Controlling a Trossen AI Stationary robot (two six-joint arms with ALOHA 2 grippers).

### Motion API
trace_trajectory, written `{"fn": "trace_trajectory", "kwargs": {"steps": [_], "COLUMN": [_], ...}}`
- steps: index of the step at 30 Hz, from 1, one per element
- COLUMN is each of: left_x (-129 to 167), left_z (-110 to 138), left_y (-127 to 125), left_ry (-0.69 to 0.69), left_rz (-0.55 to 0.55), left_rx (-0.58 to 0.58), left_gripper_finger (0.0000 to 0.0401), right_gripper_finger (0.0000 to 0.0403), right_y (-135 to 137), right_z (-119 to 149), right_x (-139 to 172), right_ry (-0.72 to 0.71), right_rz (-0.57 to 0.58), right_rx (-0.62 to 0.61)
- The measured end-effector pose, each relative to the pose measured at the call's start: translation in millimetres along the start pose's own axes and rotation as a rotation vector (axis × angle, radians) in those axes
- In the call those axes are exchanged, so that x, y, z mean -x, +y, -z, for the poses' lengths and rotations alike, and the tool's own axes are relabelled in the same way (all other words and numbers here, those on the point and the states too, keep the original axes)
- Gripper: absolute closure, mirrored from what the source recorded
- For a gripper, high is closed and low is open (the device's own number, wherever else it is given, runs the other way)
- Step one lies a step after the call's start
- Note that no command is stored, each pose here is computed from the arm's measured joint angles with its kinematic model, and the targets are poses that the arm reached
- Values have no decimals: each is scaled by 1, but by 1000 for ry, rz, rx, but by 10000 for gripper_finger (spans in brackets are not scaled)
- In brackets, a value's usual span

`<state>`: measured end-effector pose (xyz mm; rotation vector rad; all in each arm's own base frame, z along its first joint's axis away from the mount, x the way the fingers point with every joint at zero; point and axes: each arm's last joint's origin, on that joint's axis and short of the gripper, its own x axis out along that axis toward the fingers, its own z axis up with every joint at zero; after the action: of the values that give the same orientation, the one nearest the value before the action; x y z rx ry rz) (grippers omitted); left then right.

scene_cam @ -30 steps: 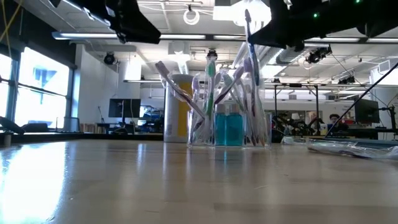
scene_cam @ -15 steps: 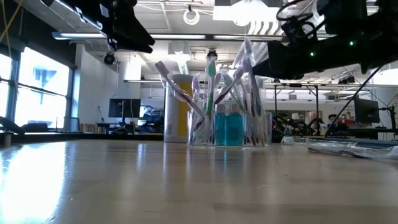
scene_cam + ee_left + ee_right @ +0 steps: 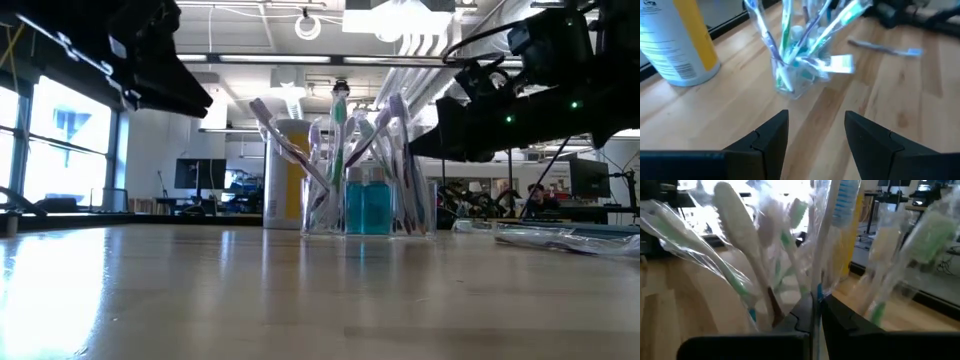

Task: Pick & Place toothbrushing station
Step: Put the blue toothbrush into the transparent organizer, then adjust the purple toothbrush in the transparent organizer

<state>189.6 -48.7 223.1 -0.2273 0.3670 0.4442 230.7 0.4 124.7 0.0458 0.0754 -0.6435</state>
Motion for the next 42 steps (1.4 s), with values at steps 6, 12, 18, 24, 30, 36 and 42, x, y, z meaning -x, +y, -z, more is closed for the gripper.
{"fn": "trace_trajectory", "kwargs": {"steps": [6, 12, 18, 24, 30, 36, 42], "left_x": [1, -7, -13, -15, -15, -34, -52], "left_z": [33, 50, 53, 54, 53, 55, 61], "left_y": [-7, -8, -12, -13, -14, -11, -19], "left_ry": [-104, -125, -131, -135, -150, -174, -231], "left_rz": [21, 33, 33, 22, 30, -24, 7], "left_rx": [59, 80, 96, 96, 109, 87, -20], "left_gripper_finger": [215, 215, 215, 212, 190, 160, 157], "right_gripper_finger": [385, 346, 294, 222, 158, 135, 140], "right_y": [0, 0, 8, 16, 23, 29, 32], "right_z": [10, 9, 4, -5, -7, -6, -6], "right_x": [-2, -1, 6, 17, 26, 32, 37], "right_ry": [27, 25, 0, -39, -49, -52, -52], "right_rz": [30, 27, 2, 8, 19, -7, 5], "right_rx": [-8, 9, 155, 207, 226, 252, 254]}}
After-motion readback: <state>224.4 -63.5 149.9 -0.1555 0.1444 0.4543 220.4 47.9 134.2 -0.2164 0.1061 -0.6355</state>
